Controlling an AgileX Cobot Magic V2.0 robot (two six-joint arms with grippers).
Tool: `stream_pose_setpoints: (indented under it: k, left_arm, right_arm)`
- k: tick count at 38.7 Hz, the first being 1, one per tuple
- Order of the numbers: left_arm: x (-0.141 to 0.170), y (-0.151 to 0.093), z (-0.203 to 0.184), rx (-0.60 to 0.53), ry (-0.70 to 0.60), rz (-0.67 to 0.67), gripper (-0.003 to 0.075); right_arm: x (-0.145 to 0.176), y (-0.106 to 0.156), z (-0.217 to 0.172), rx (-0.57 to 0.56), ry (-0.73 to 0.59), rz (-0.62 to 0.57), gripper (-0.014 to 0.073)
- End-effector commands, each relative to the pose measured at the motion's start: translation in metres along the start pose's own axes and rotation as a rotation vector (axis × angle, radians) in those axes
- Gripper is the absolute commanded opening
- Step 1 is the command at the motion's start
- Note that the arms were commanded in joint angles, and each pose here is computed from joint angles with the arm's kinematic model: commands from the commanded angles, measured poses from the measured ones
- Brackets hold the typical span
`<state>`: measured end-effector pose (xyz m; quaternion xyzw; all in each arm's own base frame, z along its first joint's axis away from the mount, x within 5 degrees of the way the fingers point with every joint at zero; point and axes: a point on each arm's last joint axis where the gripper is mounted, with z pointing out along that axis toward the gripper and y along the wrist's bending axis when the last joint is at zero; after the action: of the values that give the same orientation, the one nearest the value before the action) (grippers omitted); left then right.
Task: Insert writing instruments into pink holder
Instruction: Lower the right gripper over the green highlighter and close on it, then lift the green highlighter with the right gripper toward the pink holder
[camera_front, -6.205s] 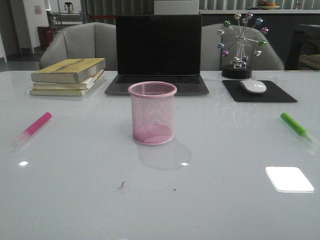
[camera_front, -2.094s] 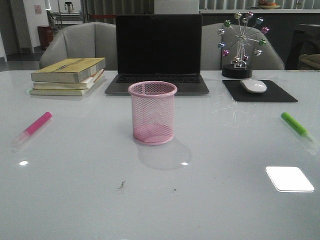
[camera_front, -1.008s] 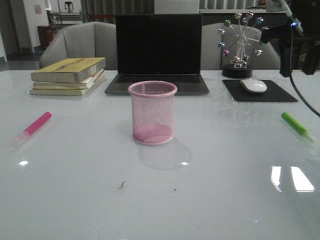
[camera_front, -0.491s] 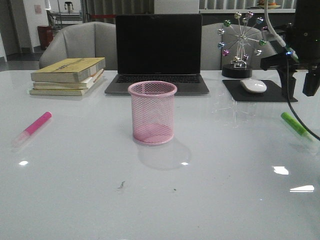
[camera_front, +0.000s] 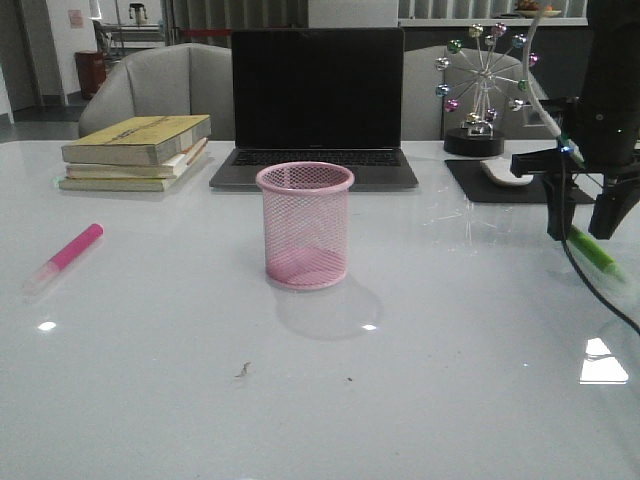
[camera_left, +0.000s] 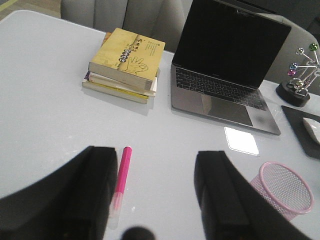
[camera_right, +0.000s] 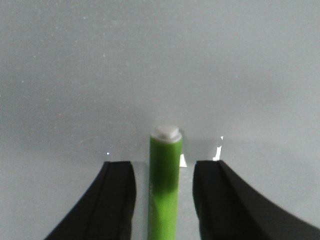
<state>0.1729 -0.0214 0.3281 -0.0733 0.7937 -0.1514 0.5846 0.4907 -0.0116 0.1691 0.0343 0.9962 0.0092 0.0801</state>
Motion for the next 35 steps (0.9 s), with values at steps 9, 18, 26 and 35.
stream_pose_setpoints:
  k: [9,18,26,35]
  left_arm:
    - [-0.019,-0.005,-0.004,0.016,-0.112,-0.012,0.0428]
    - [-0.019,-0.005,-0.004,0.015,-0.115,-0.012,0.0428]
    - [-0.019,-0.005,-0.004,0.015,-0.115,-0.012,0.0428]
    - [-0.019,-0.005,-0.004,0.015,-0.115,-0.012,0.0428]
  right_arm:
    - [-0.004,-0.002,-0.009,0.001,-0.022,0.002,0.0395]
    - [-0.005,-0.002,-0.008,-0.008,-0.033,0.005,0.0025]
    - [-0.011,0.008,-0.035,-0.104,-0.144,-0.03,0.0022]
    - [-0.014,0.02,-0.126,-0.221,-0.449,-0.121,0.0022]
